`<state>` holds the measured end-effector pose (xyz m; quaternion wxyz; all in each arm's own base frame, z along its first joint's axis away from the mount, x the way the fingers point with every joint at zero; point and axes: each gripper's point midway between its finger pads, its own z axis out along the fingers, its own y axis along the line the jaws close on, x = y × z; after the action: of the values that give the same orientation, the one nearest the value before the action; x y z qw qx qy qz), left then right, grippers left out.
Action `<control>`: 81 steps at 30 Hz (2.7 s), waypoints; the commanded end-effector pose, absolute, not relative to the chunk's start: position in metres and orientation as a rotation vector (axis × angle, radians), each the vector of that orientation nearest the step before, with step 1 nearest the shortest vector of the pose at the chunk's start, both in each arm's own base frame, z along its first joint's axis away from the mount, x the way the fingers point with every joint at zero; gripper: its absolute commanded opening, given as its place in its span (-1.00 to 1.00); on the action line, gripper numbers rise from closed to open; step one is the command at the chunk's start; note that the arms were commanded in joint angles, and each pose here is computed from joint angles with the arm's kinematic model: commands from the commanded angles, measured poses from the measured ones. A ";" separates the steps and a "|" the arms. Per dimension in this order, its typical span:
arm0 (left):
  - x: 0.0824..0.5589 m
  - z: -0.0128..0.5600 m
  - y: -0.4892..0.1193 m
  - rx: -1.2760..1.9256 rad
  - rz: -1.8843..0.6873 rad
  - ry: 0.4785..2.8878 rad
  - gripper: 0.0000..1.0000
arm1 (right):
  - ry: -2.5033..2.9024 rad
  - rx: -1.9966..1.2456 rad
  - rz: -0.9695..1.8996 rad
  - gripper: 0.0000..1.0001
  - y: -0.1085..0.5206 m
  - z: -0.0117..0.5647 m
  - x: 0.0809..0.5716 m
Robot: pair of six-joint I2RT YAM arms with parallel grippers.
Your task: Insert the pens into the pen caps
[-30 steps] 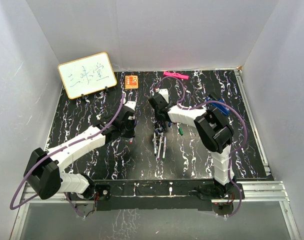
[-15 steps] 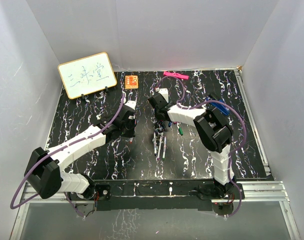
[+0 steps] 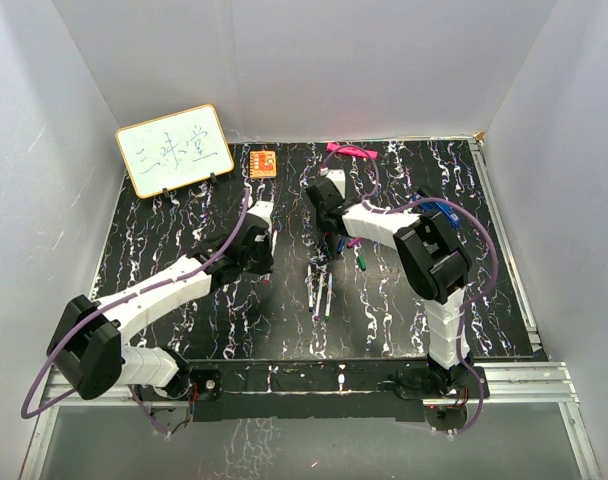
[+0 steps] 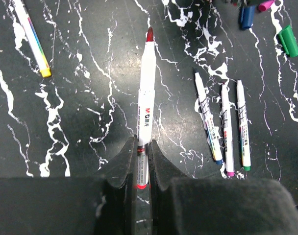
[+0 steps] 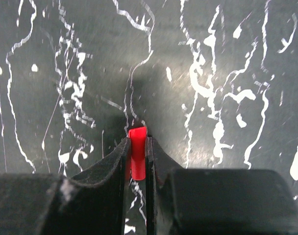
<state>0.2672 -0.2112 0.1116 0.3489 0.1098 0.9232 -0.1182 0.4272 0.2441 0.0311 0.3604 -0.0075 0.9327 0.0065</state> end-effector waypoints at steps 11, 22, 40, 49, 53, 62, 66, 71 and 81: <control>0.291 0.137 -0.259 0.318 -0.643 2.022 -1.00 | 1.818 0.030 0.607 -1.00 0.255 0.214 0.456; 0.288 0.162 -0.293 0.361 -0.888 1.809 -1.00 | 1.575 -0.085 0.879 -1.00 0.273 0.277 0.414; 0.278 0.200 -0.325 0.282 -1.204 1.698 -1.00 | 1.238 -0.132 1.197 -1.00 0.278 0.325 0.355; 0.273 0.205 -0.325 0.206 -1.287 1.694 -1.00 | 1.187 -0.134 1.196 -1.00 0.273 0.337 0.350; 0.273 0.206 -0.326 0.208 -1.290 1.699 -1.00 | 1.191 -0.136 1.205 -1.00 0.275 0.337 0.349; 0.275 0.206 -0.328 0.248 -1.256 1.717 -1.00 | 1.229 -0.150 1.192 -1.00 0.278 0.329 0.352; 0.277 0.205 -0.326 0.263 -1.224 1.720 -1.00 | 1.274 -0.169 1.175 -1.00 0.281 0.320 0.355; 0.278 0.206 -0.321 0.277 -1.179 1.716 -1.00 | 1.307 -0.185 1.156 -1.00 0.282 0.313 0.355; 0.278 0.207 -0.323 0.288 -1.182 1.716 -1.00 | 1.318 -0.193 1.153 -1.00 0.282 0.308 0.353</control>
<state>0.2723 -0.3205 0.1727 0.4651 0.1107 0.7382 -0.4759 0.3605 0.2821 0.2811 0.6142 -0.0663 0.6072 0.4996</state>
